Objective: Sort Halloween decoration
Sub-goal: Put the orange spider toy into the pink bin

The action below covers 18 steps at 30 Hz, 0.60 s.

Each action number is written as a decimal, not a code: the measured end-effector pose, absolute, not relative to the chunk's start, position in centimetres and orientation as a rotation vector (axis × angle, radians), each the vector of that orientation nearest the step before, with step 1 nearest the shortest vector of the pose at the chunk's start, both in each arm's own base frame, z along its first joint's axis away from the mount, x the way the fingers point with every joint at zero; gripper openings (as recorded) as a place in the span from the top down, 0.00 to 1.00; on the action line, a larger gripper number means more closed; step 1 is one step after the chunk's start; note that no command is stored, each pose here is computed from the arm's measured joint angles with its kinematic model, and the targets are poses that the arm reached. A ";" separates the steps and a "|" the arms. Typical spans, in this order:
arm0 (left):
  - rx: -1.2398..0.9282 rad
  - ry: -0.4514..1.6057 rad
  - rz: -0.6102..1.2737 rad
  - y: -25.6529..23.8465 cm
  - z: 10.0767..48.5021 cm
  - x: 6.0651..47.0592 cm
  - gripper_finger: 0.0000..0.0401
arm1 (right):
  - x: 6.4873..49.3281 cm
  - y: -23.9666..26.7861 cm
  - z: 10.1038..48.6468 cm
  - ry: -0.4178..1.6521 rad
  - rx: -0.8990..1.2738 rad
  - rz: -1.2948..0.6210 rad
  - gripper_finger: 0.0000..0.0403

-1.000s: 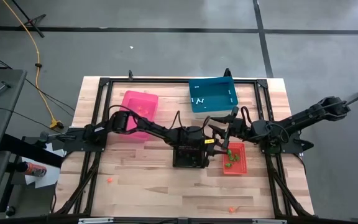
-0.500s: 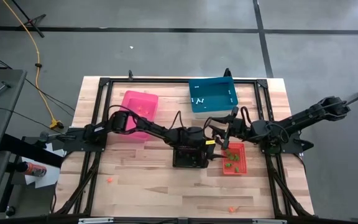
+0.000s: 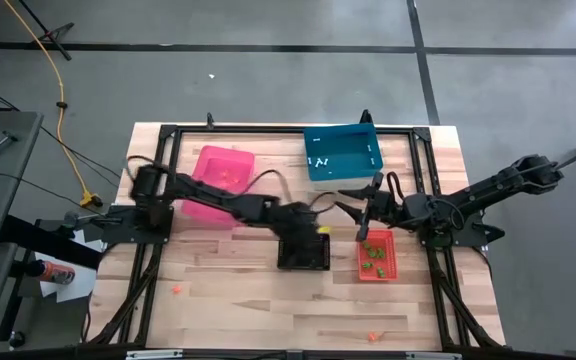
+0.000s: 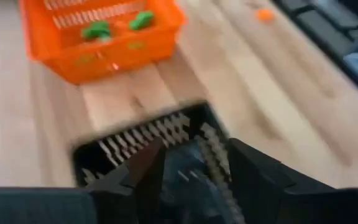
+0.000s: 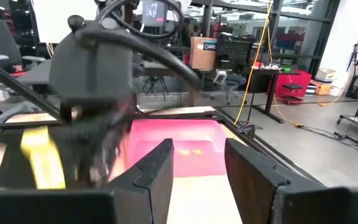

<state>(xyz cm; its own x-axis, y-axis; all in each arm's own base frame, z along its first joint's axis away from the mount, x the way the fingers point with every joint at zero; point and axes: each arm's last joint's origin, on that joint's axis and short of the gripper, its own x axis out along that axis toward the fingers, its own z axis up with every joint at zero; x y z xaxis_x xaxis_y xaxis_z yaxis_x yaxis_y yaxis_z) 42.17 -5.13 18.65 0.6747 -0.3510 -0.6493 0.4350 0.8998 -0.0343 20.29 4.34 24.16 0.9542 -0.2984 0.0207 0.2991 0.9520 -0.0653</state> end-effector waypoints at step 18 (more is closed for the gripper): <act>0.048 0.085 -0.065 -5.2 21.5 23.6 0.64 | 20.6 4.8 24.6 -0.075 -0.036 -0.153 0.65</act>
<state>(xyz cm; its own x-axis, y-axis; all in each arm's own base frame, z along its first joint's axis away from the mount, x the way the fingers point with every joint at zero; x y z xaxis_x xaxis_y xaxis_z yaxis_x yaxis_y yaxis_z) 23.64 -5.24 21.52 0.9942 -0.0628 -0.0868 0.0669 0.9967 0.0454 20.62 4.85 24.55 0.9854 -0.1512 0.0776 0.1539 0.9876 -0.0299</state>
